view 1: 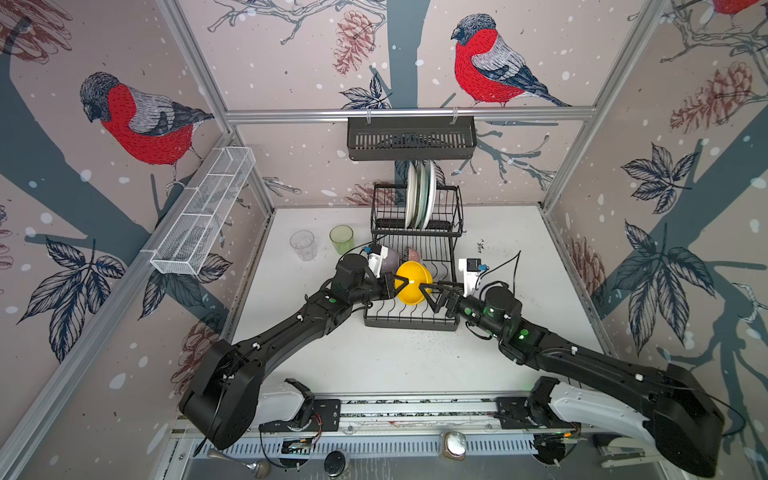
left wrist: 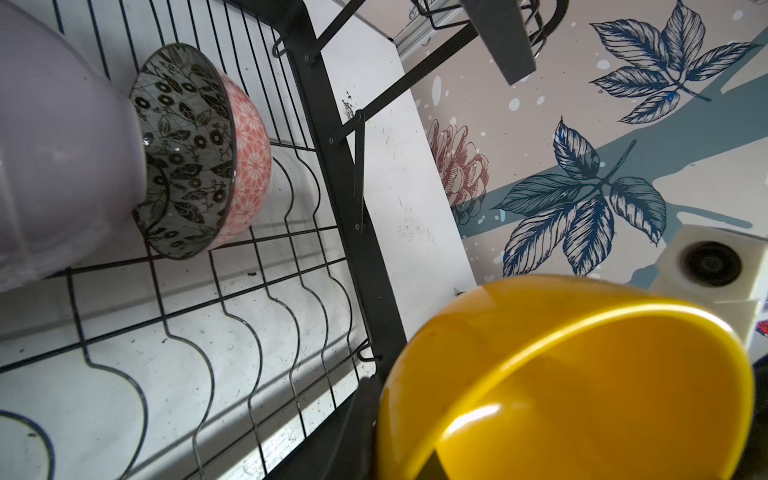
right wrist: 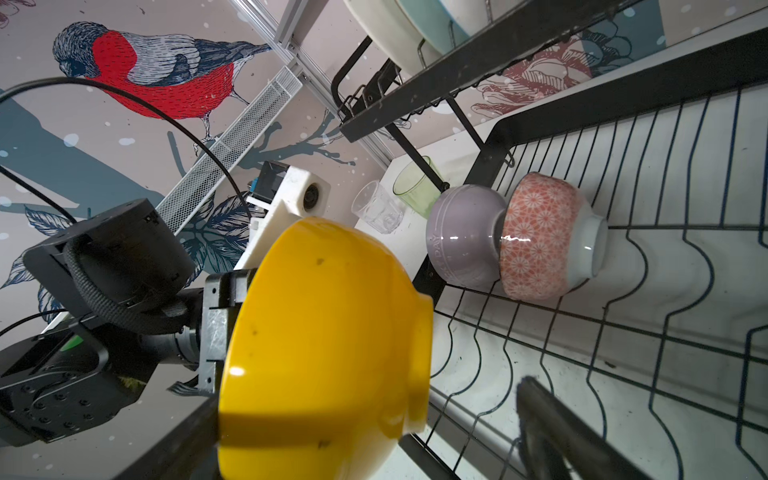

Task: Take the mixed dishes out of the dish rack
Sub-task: 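Open the right gripper and withdraw while the left arm carries the bowl away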

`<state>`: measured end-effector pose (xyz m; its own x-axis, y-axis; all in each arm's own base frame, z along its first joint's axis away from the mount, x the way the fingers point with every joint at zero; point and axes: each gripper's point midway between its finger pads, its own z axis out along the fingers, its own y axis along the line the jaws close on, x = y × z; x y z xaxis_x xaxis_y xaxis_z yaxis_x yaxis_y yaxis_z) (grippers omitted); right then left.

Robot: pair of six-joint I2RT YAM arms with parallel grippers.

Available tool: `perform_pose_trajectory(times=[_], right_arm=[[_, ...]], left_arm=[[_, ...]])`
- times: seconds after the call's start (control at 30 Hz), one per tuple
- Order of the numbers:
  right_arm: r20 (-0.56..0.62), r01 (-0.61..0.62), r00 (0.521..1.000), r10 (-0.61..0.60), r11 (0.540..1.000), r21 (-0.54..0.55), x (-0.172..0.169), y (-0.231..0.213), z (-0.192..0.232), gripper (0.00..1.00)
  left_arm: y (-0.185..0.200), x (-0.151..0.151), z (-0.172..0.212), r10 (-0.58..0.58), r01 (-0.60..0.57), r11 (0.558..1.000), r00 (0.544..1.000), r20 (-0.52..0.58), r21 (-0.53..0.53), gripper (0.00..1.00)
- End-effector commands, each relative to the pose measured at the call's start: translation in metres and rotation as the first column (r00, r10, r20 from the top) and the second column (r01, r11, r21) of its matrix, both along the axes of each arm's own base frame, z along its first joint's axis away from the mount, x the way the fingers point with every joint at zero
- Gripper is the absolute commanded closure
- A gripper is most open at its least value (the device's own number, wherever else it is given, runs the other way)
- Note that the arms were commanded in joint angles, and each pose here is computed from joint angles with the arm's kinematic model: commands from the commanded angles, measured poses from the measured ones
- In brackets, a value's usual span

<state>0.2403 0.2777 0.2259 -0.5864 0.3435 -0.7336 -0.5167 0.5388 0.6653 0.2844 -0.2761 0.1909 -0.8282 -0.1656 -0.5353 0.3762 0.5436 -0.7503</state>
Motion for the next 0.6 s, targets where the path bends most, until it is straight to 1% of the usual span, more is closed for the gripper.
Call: perform_pose_trajectory(times=[0.0,0.23,0.33,0.43,0.57], right_arm=[[0.008,0.067,0.998,-0.067,0.998,-0.019,0.006,-0.010,-0.004,0.01],[0.015,0.094,0.996,-0.093,0.994,-0.048,0.004,-0.020,-0.010,0.00],[0.014,0.111,0.994,-0.110,0.992,-0.063,0.005,-0.024,-0.012,0.00],[0.008,0.139,0.990,-0.139,0.987,-0.081,0.007,-0.030,-0.016,0.01],[0.013,0.156,0.988,-0.155,0.984,-0.087,0.006,-0.038,-0.018,0.01]], left_arm=[[0.009,0.002,-0.006,0.010,-0.012,0.997,1.000,0.025,0.079,1.00],[0.018,0.001,-0.012,0.036,-0.038,0.992,0.999,0.018,0.119,1.00],[0.023,0.003,-0.015,0.050,-0.052,0.986,0.999,0.020,0.156,1.00],[0.032,0.007,-0.017,0.077,-0.082,0.975,0.997,0.032,0.209,1.00],[0.048,0.014,-0.013,0.120,-0.126,0.964,0.992,0.040,0.232,1.00]])
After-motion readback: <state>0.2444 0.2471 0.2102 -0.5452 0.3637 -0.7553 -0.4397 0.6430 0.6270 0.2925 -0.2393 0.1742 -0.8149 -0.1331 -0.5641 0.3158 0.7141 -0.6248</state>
